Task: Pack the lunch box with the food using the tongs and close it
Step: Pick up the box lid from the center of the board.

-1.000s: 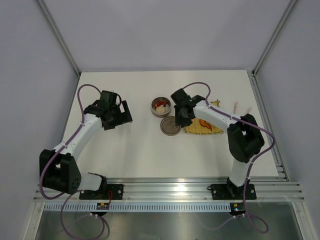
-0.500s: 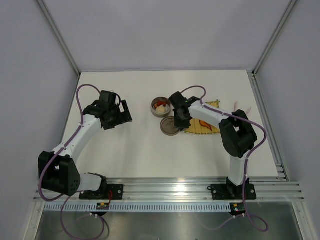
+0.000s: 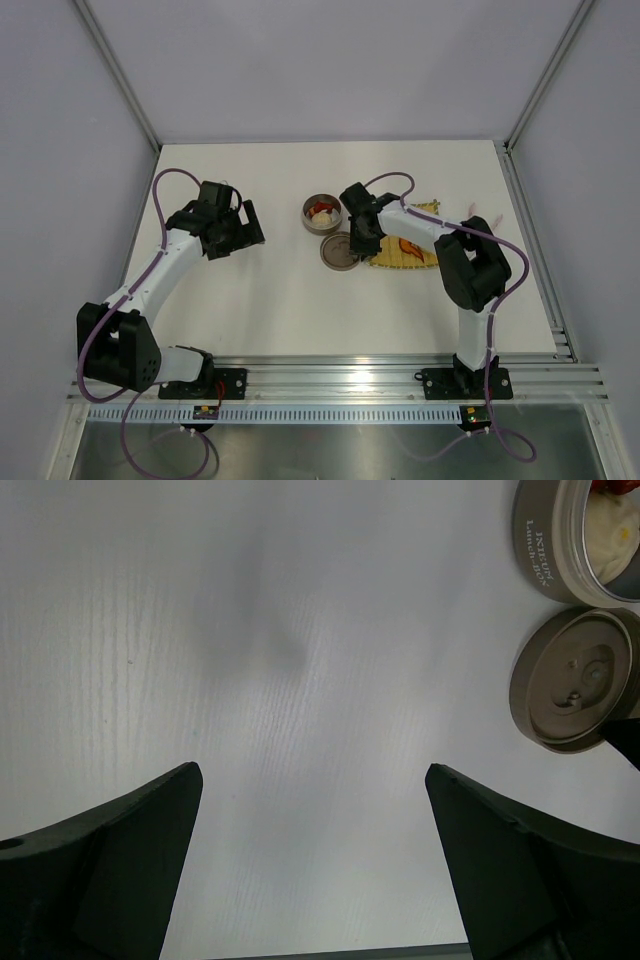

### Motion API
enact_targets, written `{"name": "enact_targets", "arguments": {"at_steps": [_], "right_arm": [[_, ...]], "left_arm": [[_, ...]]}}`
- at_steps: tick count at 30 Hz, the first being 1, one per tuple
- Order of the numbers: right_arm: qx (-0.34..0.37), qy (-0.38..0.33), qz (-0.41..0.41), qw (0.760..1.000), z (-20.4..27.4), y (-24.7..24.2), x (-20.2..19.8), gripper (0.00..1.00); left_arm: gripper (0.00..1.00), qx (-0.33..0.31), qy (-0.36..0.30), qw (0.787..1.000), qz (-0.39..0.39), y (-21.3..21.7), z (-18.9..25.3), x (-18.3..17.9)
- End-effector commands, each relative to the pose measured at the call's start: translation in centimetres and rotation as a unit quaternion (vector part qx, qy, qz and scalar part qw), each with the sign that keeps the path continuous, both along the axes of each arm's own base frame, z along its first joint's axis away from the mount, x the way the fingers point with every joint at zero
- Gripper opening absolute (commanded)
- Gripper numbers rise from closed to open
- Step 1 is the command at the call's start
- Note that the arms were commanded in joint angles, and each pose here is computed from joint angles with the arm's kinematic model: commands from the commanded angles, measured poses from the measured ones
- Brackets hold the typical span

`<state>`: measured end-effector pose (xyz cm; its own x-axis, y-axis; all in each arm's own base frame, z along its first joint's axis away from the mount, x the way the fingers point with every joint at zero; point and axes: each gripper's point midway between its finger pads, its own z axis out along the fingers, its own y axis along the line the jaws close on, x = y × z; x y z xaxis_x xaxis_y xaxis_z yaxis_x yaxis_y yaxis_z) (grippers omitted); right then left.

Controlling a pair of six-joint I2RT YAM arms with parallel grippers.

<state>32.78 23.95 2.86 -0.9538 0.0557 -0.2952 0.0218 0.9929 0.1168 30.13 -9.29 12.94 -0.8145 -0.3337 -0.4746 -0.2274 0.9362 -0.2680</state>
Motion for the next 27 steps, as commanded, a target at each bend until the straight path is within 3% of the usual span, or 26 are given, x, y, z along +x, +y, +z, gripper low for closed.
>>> {"name": "enact_targets", "arguments": {"at_steps": [1, 6, 13, 20, 27], "right_arm": [[0.015, -0.009, -0.016, 1.000, -0.3, 0.4, 1.0, 0.30], [0.022, -0.008, -0.007, 1.000, -0.4, 0.7, 1.0, 0.23], [0.024, 0.005, -0.011, 1.000, -1.1, 0.9, 0.8, 0.25], [0.030, -0.004, -0.014, 0.999, 0.0, 0.8, 0.5, 0.00], [0.052, -0.022, 0.008, 0.998, 2.8, 1.4, -0.7, 0.00]], "left_arm": [[0.99, -0.019, -0.023, 0.999, -0.018, -0.9, 1.2, 0.6], [0.99, -0.019, -0.022, 0.999, -0.018, -1.0, 1.2, 0.7], [0.99, -0.020, -0.024, 0.999, -0.019, -1.0, 1.3, 0.7], [0.99, -0.021, -0.023, 0.999, -0.017, -1.0, 1.2, 0.7], [0.99, -0.052, -0.027, 0.997, -0.039, -2.3, 1.2, 0.5]]}}
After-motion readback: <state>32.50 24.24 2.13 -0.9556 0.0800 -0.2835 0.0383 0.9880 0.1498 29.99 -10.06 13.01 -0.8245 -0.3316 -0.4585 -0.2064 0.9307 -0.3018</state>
